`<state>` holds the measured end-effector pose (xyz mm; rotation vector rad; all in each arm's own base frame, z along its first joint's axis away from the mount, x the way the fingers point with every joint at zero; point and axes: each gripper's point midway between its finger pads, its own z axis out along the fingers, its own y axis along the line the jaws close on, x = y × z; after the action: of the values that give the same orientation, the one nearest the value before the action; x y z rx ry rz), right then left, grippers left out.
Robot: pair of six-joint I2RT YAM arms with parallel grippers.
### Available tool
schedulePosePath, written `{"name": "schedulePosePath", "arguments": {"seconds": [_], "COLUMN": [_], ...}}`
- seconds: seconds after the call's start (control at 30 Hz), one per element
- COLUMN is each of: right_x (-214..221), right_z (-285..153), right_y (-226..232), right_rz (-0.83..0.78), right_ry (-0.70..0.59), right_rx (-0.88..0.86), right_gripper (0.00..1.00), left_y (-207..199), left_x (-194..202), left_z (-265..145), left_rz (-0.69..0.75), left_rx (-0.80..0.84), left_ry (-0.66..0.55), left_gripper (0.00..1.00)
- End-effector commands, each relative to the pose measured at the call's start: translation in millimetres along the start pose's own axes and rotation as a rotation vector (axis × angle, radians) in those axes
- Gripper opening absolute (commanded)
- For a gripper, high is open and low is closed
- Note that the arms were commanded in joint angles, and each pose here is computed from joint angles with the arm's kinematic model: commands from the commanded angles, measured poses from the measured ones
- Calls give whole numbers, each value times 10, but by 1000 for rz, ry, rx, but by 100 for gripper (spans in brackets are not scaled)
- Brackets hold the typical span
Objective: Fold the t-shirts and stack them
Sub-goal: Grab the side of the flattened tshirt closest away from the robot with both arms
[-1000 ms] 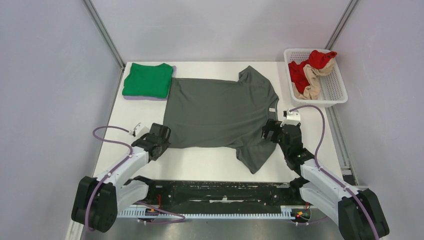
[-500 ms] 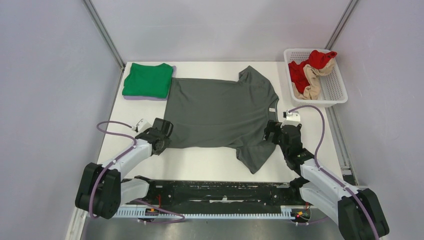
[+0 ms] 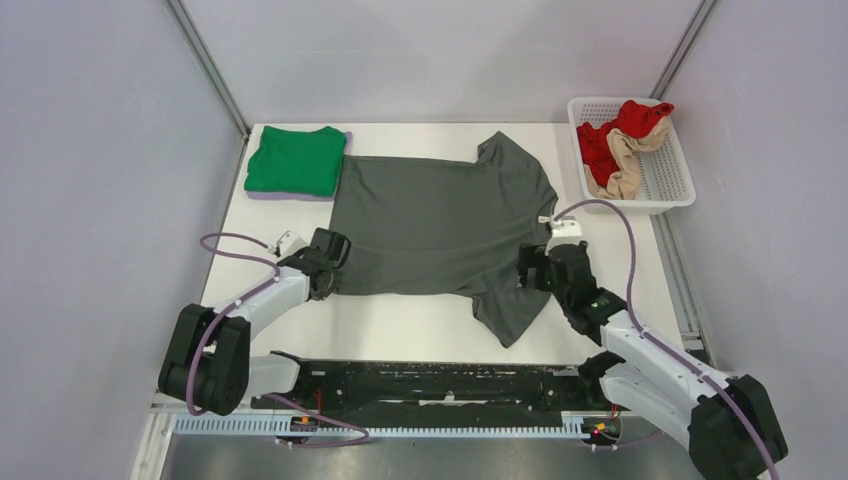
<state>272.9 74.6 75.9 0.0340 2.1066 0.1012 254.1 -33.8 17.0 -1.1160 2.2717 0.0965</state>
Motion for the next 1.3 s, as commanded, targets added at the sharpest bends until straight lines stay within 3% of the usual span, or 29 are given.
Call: {"name": "schedulePosePath", "arguments": {"seconds": [0.0, 0.2, 0.43, 0.73, 0.83, 0.97, 1.13, 1.27], "right_x": [114, 696, 980, 1092, 1118, 1240, 1451, 1584], "right_z": [-284, -699, -827, -504, -453, -525, -721, -953], "right_y": [613, 995, 1167, 1136, 976, 929, 862, 731], "right_rz": [-217, -469, -597, -640, -645, -619, -618, -615], "right_ry": [116, 304, 363, 397, 425, 469, 572, 658], "right_rx": [-194, -390, -530, -394, -292, -307, -378, -416], "right_gripper": [93, 80, 66, 59, 48, 37, 3, 0], "left_y": [-26, -5, -6, 14, 21, 45, 111, 365], "left_x": [-106, -114, -76, -84, -96, -128, -107, 40], "left_z": [-39, -84, -87, -84, -85, -103, -187, -276], "left_rz": [14, 25, 31, 38, 43, 48, 57, 82], "left_rx": [19, 36, 41, 27, 19, 5, 0, -48], "left_ry": [-42, -44, -25, -29, -32, -43, -21, 41], "left_gripper": [2, 2, 2, 2, 2, 2, 2, 2]}}
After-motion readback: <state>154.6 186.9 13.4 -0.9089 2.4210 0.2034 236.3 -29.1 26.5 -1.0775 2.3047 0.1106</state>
